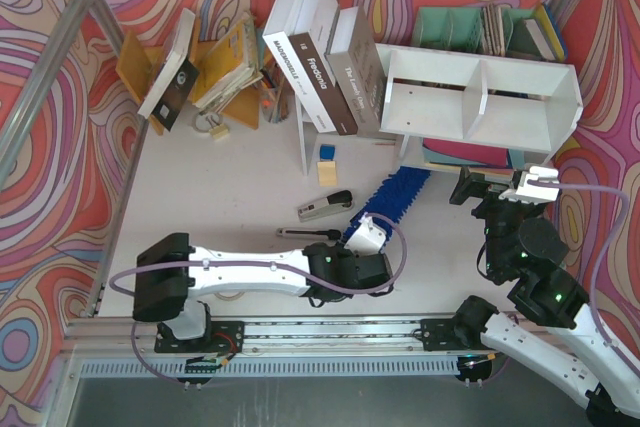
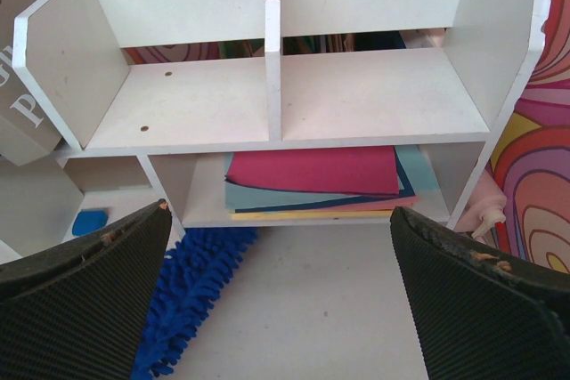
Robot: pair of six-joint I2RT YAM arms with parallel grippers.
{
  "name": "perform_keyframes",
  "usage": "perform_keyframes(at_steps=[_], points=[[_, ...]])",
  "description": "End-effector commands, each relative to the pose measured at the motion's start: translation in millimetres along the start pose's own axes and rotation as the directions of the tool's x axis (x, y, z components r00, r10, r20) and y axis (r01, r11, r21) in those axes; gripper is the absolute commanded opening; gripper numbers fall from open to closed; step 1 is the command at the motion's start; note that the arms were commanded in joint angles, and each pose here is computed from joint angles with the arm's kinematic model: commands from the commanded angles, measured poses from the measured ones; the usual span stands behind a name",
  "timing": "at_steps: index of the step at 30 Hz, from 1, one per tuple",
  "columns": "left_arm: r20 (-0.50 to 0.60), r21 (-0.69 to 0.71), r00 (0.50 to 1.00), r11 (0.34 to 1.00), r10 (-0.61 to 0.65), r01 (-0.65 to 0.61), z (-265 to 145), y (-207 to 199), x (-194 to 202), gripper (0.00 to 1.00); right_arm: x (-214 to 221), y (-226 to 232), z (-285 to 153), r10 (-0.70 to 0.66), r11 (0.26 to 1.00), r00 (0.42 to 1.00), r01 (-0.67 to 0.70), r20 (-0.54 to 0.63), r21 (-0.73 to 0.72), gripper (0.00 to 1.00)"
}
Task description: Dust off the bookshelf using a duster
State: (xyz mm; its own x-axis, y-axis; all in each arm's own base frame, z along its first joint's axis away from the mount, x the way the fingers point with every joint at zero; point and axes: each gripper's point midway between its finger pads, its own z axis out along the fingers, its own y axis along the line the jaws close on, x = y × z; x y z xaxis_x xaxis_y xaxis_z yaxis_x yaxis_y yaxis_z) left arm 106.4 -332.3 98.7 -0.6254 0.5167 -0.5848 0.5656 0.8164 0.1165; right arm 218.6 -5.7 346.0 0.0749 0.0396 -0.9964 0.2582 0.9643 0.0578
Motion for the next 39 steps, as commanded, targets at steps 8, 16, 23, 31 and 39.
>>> perform_keyframes(at_steps=[8, 16, 23, 31, 39], points=[[-0.027, -0.128, 0.999, 0.991, 0.023, -0.027, -2, 17, 5, 0.00, -4, -3, 0, 0.016, 1.000, 1.000, -0.016, 0.018, 0.012, 0.99], [0.184, -0.148, 0.983, 0.989, 0.014, 0.014, -44, 29, -26, 0.00, -3, -2, 0, 0.012, 1.000, 1.000, -0.013, 0.016, 0.009, 0.99], [0.153, -0.112, 0.988, 0.994, 0.033, -0.016, -35, 21, -16, 0.00, -4, -2, 0, 0.016, 1.000, 1.000, -0.016, 0.017, 0.009, 0.99], [-0.006, -0.033, 0.994, 0.993, 0.110, -0.110, -12, -2, 15, 0.00, -4, -2, 0, 0.017, 1.000, 1.000, -0.017, 0.017, 0.009, 0.99], [-0.059, 0.012, 0.989, 0.991, 0.136, -0.136, -7, -8, 22, 0.00, -4, -2, 0, 0.020, 1.000, 1.000, -0.020, 0.017, 0.009, 0.99]])
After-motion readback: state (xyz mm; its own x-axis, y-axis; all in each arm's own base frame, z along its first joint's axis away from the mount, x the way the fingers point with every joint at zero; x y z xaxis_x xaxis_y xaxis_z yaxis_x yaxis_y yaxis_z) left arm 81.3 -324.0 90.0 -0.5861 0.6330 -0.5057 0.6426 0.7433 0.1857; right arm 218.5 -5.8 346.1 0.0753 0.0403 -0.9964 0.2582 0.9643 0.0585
